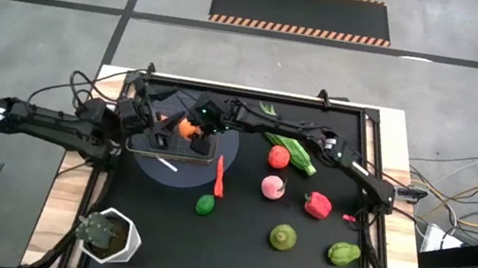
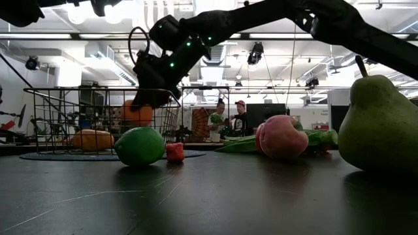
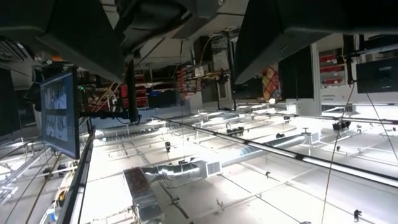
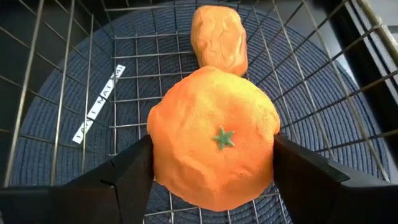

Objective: Build produce basket
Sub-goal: Put the orange into the wire basket

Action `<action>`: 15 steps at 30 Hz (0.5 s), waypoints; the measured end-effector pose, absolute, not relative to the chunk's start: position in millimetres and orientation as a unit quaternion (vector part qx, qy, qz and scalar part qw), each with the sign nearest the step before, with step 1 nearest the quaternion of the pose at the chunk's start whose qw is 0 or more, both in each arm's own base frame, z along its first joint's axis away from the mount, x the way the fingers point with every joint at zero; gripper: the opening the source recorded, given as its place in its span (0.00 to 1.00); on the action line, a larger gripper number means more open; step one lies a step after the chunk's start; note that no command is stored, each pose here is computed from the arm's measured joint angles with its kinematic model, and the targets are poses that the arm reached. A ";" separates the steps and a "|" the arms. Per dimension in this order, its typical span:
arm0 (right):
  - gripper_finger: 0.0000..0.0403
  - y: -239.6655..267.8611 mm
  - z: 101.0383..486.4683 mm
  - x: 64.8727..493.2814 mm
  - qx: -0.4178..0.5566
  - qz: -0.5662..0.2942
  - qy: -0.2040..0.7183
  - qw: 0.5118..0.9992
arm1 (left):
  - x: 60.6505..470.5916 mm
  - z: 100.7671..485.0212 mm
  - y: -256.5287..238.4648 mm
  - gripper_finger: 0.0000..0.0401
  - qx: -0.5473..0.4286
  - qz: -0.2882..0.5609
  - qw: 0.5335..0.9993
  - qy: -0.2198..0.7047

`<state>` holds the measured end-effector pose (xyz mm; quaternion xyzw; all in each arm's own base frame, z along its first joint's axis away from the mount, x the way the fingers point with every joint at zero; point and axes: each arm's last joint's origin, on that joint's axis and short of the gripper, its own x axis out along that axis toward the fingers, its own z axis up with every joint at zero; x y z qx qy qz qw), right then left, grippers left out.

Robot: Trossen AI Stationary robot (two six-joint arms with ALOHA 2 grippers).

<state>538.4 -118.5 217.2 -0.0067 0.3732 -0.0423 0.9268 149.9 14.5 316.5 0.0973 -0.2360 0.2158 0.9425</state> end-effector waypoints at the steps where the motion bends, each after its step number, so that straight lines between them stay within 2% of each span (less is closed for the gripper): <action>1: 0.68 -118.6 216.7 538.5 -0.007 -0.042 0.374 0.927 | 148.7 316.3 14.5 0.70 0.097 0.216 0.942 -0.237; 10: 0.84 -119.5 216.3 537.2 -0.026 -0.052 0.383 0.922 | 142.2 315.5 14.3 0.70 0.095 0.217 0.940 -0.246; 15: 0.87 -119.3 217.1 537.1 -0.028 -0.051 0.382 0.922 | 142.3 315.4 14.3 0.70 0.096 0.217 0.940 -0.245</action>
